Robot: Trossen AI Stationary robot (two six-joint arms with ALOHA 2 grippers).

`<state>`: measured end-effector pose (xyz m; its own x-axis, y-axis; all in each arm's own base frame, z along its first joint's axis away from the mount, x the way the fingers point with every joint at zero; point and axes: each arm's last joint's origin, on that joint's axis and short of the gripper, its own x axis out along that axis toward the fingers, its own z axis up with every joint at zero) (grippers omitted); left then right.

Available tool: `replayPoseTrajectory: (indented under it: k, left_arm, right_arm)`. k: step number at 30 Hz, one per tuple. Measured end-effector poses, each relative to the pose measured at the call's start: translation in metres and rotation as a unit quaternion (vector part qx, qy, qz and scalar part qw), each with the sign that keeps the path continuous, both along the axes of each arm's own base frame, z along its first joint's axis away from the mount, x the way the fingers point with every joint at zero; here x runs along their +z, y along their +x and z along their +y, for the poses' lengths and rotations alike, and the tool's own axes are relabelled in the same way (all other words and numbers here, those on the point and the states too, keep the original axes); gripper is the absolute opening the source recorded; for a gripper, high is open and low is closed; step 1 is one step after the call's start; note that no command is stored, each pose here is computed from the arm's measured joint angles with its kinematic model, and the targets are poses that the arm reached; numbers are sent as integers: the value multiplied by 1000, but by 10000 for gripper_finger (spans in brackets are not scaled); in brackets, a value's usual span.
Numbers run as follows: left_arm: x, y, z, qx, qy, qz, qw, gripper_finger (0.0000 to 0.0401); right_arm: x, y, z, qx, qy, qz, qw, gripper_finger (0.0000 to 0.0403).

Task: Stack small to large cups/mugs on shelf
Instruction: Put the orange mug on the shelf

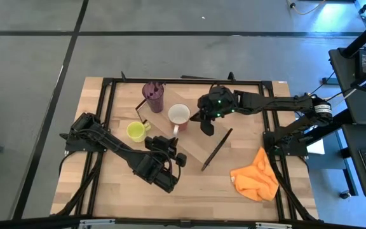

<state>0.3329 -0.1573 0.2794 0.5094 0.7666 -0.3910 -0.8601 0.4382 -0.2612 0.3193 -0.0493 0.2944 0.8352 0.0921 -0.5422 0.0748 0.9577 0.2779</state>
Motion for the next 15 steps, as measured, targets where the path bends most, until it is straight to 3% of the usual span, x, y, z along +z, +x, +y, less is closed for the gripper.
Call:
replayPoseTrajectory:
  k: [15]
  left_arm:
    - [0,1,0,-1,-3,-4,1000,39]
  right_arm:
    - [-12,13,-1,10,9,-4,1000,3]
